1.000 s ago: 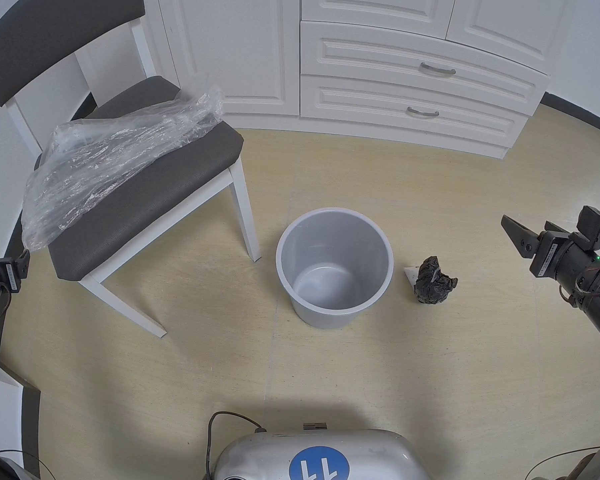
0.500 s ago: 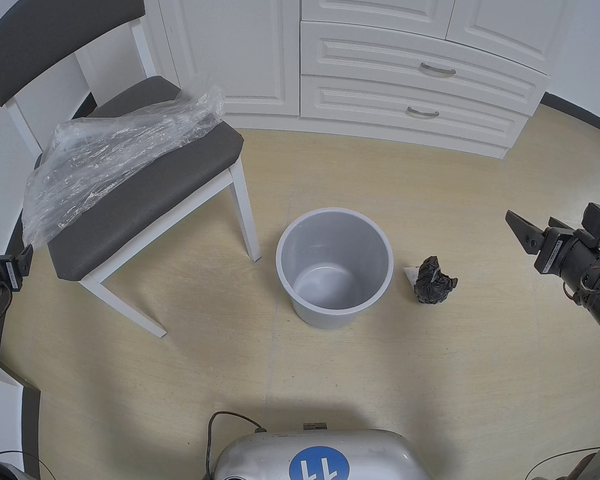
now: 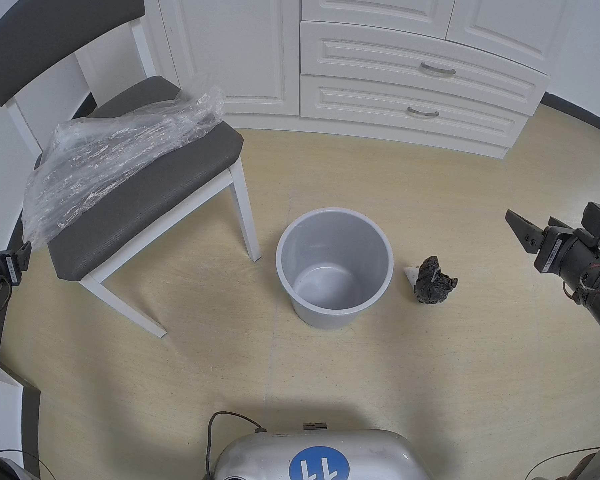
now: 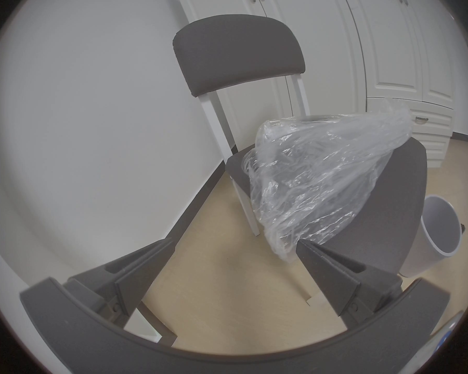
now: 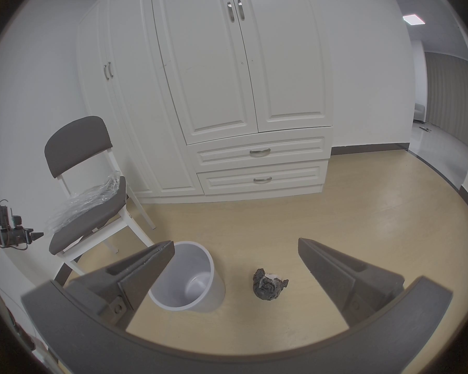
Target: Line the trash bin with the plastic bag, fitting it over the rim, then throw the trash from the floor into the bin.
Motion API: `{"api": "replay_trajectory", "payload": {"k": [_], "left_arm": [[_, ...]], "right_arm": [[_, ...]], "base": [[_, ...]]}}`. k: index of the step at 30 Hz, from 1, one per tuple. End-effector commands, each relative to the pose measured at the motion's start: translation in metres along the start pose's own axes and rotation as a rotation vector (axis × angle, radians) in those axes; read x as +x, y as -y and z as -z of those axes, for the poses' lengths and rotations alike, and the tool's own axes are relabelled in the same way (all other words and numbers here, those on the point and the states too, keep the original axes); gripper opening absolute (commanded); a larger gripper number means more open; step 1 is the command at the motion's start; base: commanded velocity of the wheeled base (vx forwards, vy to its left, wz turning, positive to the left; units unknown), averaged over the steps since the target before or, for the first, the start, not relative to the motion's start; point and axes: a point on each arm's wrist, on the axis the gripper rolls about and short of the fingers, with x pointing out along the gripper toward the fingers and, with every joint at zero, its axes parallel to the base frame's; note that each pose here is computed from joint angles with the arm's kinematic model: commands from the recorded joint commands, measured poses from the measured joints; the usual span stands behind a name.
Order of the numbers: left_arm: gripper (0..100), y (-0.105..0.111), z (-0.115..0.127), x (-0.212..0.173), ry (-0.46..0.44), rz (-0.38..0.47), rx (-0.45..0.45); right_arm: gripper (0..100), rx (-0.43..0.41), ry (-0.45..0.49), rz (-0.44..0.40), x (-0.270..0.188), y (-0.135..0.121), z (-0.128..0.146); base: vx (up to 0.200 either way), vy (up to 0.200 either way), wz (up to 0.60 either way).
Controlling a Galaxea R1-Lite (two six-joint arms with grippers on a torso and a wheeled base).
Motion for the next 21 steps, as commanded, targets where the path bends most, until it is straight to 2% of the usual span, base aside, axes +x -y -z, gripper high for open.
{"api": "replay_trajectory", "payload": {"k": [1,11,16,21], "left_arm": [[100,-0.002,0.004,0.005,-0.019,-0.003,-0.005],[100,-0.002,0.01,0.014,-0.042,0.001,-0.011],[100,-0.004,0.01,0.026,-0.042,-0.01,-0.057],[100,-0.004,0.012,0.034,-0.046,-0.008,-0.065]], "right_arm": [[100,0.001,0.003,-0.001,-0.001,0.0,-0.001],[100,0.001,0.003,0.001,0.0,0.0,-0.001],[100,0.001,0.002,0.003,0.0,0.001,0.0],[100,0.001,0.002,0.001,0.0,0.001,0.0]], "base": [[0.0,0.0,0.0],[0.0,0.0,0.0],[0.0,0.0,0.0],[0.0,0.0,0.0]]}}
